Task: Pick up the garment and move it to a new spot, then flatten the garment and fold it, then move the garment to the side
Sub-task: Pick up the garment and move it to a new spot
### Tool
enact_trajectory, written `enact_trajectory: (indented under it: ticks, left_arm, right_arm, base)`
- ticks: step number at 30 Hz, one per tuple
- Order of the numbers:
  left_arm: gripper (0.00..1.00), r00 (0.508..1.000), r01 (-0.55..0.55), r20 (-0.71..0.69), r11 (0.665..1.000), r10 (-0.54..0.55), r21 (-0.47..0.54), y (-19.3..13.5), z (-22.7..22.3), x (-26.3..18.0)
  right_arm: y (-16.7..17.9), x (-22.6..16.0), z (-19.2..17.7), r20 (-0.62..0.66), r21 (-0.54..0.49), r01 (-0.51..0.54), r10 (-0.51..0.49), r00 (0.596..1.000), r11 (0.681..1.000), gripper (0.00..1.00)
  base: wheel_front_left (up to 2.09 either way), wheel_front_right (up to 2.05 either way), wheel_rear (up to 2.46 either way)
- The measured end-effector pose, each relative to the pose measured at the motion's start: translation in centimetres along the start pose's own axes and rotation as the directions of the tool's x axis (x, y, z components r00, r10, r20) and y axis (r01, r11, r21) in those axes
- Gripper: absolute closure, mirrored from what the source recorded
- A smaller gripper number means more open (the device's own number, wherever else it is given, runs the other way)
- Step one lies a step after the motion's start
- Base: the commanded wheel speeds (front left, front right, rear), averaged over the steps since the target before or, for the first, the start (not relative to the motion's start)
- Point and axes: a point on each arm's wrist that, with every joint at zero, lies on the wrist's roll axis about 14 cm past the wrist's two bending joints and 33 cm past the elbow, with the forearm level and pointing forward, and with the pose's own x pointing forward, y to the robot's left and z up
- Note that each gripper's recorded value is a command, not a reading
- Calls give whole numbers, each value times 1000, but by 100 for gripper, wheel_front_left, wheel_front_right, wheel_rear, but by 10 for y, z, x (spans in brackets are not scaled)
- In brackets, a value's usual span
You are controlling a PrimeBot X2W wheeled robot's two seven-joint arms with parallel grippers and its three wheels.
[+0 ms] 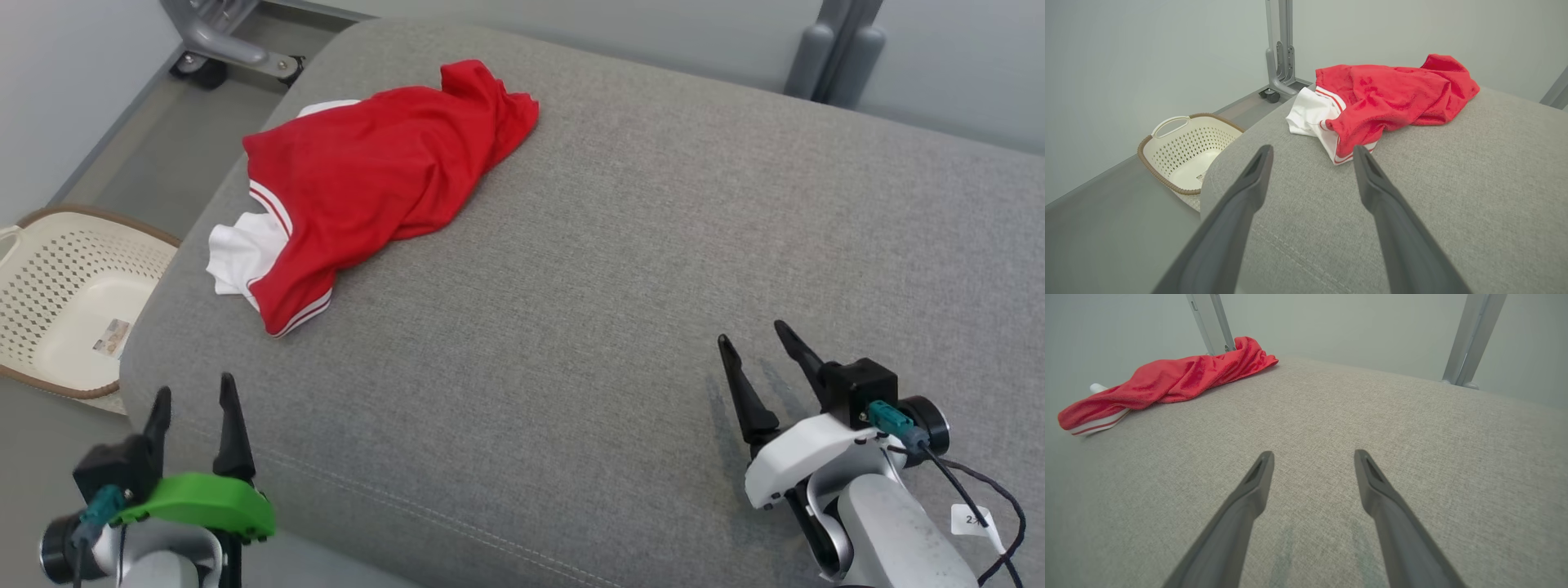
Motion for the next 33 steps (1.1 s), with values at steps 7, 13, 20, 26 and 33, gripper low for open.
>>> enact_trajectory:
  ticks: [7, 13, 20, 26, 33]
  left_arm:
    - [0, 998, 59, 22, 994, -61, 89, -12, 22, 48]
    - [0, 983, 170, -91, 975, -158, 143, -39, 1, 89]
    - [0, 964, 196, -213, 965, -157, 174, -43, -28, 117]
    - [0, 944, 182, -308, 967, -121, 178, -43, -56, 129]
    - [82, 933, 161, -347, 973, -96, 166, -52, -75, 138]
  right_arm:
    - [-32, 4, -9, -9, -21, 43, -43, 999, 999, 0]
    - [-69, -3, -19, -25, -42, 107, -108, 994, 993, 0]
    - [-106, -18, -23, -29, -62, 185, -187, 982, 981, 0]
    - [-126, -30, -33, -46, -64, 236, -239, 970, 970, 0]
    - [-145, -41, -39, -57, -64, 288, -292, 955, 956, 0]
  base:
    - [0, 0, 0]
    - [0, 0, 0]
    - [0, 0, 0]
    - [0, 0, 0]
    - [0, 0, 0]
